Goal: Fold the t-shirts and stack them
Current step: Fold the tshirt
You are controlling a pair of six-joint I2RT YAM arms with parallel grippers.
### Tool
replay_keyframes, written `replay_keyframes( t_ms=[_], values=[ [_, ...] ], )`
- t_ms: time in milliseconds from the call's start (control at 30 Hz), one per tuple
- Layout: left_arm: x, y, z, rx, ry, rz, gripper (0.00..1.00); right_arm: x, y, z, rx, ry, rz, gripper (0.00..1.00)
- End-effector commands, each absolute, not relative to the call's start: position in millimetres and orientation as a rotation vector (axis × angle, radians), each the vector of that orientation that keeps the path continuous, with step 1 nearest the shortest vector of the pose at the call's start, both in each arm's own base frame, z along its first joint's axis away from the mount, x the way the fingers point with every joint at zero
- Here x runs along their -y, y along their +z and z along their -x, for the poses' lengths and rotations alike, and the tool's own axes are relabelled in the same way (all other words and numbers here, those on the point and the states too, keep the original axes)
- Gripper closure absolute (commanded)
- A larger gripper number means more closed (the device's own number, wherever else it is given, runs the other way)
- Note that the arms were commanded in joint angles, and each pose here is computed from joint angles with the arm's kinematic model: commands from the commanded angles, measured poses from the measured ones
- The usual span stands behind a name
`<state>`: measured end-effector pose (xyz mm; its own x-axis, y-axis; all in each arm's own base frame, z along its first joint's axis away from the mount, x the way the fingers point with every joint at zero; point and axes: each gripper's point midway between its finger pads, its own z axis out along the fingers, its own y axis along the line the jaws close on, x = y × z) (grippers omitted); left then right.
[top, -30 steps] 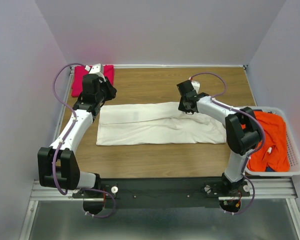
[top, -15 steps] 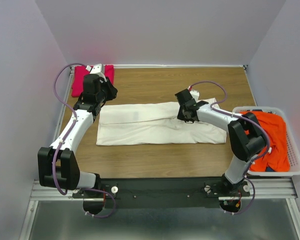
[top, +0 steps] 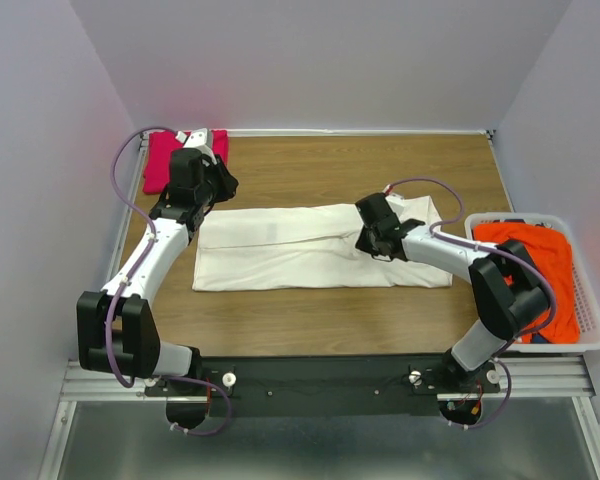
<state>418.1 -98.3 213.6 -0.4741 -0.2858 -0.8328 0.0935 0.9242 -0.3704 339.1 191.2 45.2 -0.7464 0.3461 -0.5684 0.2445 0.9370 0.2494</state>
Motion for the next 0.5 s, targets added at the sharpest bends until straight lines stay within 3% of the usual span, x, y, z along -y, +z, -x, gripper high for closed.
replay_keyframes(
  t_ms=[0,467],
  values=[
    [104,208,-417,-2.028,-0.459,0.097,0.67,-205,55,-341,-2.393,0.337,-0.479,0.91],
    [108,205,-416,-2.035,-0.465,0.083,0.67,-217,57,-343,-2.354,0.449,-0.569,0.91]
  ],
)
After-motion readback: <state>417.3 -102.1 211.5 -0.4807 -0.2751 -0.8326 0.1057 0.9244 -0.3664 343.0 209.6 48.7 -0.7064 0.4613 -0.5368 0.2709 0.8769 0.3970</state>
